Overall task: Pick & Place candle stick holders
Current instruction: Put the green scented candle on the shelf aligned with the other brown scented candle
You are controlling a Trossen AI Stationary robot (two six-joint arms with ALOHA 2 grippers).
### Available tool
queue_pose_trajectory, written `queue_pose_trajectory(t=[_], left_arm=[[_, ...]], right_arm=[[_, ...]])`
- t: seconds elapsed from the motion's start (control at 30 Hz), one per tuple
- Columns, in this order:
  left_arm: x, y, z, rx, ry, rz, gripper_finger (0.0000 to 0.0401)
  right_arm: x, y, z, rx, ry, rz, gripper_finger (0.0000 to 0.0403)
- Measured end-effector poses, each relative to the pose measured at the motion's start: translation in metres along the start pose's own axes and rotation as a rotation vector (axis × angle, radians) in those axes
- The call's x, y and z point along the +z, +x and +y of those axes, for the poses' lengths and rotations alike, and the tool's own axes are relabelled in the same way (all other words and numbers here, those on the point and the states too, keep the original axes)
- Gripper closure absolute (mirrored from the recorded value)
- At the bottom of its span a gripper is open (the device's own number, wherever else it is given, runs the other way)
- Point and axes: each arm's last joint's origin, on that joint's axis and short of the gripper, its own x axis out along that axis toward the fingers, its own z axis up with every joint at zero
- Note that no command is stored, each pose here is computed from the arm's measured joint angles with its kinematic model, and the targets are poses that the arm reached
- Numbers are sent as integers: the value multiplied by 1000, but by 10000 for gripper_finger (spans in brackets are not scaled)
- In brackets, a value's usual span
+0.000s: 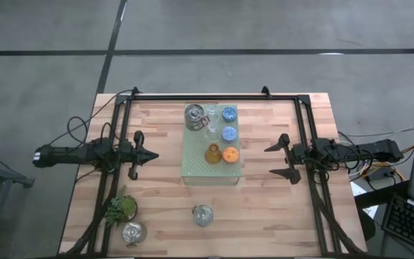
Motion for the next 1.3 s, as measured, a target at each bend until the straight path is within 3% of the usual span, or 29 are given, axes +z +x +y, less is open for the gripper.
queue_pose_trajectory(t=[0.3, 0.53, 0.7, 0.77, 0.93, 1.17, 1.3], left_arm=[[1, 0, 0, 1, -6, -11, 394], [8, 0, 0, -8, -155, -89, 394], [12, -1, -1, -15, -193, -124, 394], [15, -1, -1, -26, -265, -161, 394], [29, -4, -1, -74, -409, -296, 394], [45, -8, -6, -208, -495, -436, 394], [57, -5, -10, -267, -480, -432, 394]], right_arm=[[0, 0, 0, 0, 0, 0, 12], [0, 0, 0, 0, 0, -1, 12], [0, 0, 0, 0, 0, -1, 12], [0, 0, 0, 1, 0, -1, 12], [0, 0, 0, 0, 0, -1, 12], [0, 0, 0, 1, 0, -1, 12], [0, 0, 0, 1, 0, -1, 12]])
